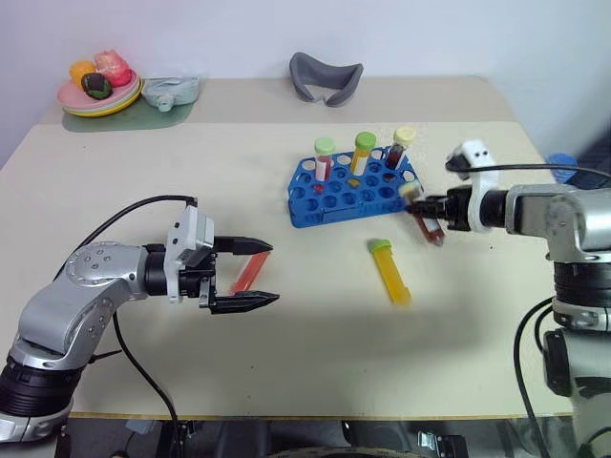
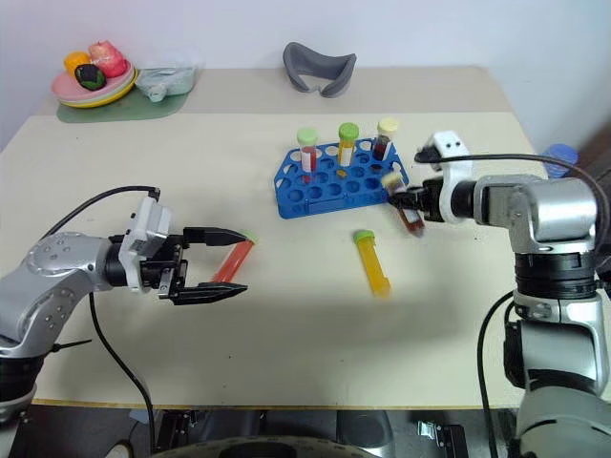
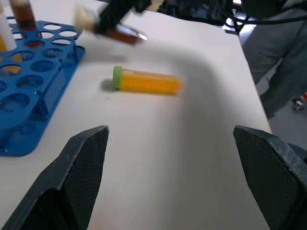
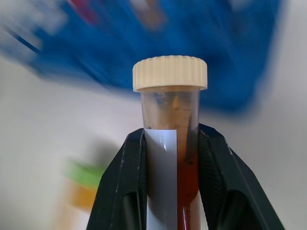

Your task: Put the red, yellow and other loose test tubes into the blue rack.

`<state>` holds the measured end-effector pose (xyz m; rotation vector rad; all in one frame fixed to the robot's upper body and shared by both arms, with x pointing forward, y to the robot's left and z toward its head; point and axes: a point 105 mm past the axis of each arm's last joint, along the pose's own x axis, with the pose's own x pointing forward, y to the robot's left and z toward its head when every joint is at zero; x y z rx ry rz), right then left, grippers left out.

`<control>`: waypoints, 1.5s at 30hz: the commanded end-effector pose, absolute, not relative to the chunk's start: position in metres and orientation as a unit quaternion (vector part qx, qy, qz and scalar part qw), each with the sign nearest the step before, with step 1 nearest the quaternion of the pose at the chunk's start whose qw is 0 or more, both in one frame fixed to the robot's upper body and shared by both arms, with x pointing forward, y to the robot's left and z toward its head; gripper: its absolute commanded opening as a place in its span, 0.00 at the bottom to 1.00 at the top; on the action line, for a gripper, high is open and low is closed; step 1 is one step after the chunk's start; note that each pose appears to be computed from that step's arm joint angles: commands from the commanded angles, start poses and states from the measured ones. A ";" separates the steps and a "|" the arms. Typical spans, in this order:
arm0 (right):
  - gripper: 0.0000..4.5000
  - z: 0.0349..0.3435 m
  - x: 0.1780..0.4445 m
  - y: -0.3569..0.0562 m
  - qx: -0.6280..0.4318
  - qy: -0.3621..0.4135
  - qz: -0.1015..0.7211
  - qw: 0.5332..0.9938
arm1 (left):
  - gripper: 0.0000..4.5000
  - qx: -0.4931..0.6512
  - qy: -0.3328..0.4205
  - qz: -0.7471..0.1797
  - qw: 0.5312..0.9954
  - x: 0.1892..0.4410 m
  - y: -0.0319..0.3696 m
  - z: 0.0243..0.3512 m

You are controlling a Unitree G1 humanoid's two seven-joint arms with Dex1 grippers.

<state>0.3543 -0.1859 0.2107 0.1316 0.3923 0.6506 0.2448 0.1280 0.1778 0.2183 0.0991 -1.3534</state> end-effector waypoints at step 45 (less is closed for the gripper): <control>0.17 0.199 0.417 -0.178 0.132 -0.271 0.172 0.938 | 0.94 0.071 -0.004 -0.545 0.835 0.253 0.129 0.195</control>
